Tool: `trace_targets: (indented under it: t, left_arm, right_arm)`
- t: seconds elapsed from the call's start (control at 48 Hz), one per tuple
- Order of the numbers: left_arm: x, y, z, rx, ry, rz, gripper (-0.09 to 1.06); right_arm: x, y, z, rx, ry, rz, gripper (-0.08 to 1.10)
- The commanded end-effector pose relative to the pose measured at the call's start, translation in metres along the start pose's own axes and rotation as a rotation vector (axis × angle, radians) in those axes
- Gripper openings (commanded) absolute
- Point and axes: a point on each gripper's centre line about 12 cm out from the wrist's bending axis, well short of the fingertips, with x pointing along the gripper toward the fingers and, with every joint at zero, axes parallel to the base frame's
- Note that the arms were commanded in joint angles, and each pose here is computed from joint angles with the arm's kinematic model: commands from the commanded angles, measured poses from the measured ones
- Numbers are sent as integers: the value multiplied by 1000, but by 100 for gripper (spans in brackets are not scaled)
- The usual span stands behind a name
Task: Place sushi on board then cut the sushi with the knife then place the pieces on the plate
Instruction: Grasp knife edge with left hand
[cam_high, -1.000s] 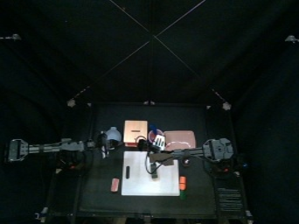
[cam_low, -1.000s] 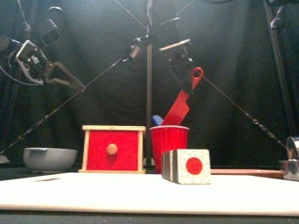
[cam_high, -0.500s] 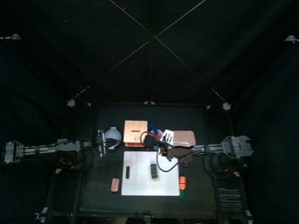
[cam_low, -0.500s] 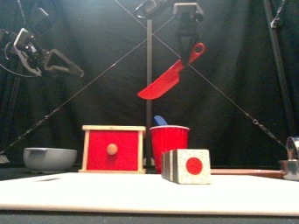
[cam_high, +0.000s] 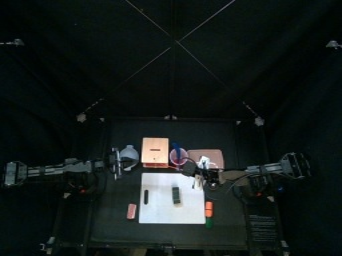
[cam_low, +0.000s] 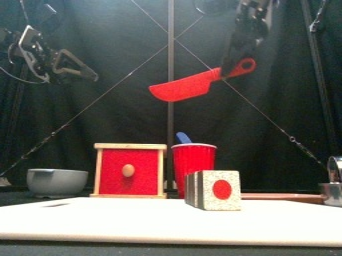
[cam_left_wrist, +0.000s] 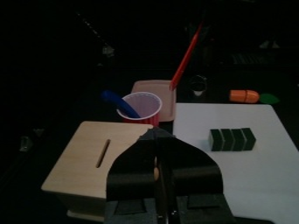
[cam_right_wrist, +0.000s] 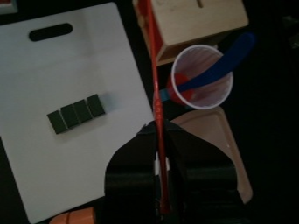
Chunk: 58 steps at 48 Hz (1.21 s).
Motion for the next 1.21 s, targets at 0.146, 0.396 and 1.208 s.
trace_targets:
  t: [0.146,0.396,1.208]
  left_arm:
    - [29,-21,8,11,85,-93,98]
    - [58,-36,6,10,198,-139,102]
    - [148,-61,-16,98,391,-191,99]
  right_arm:
    - [5,8,-5,1,-145,115,40]
    - [15,16,-14,-5,-196,176,40]
    - [38,26,-20,-8,-140,189,40]
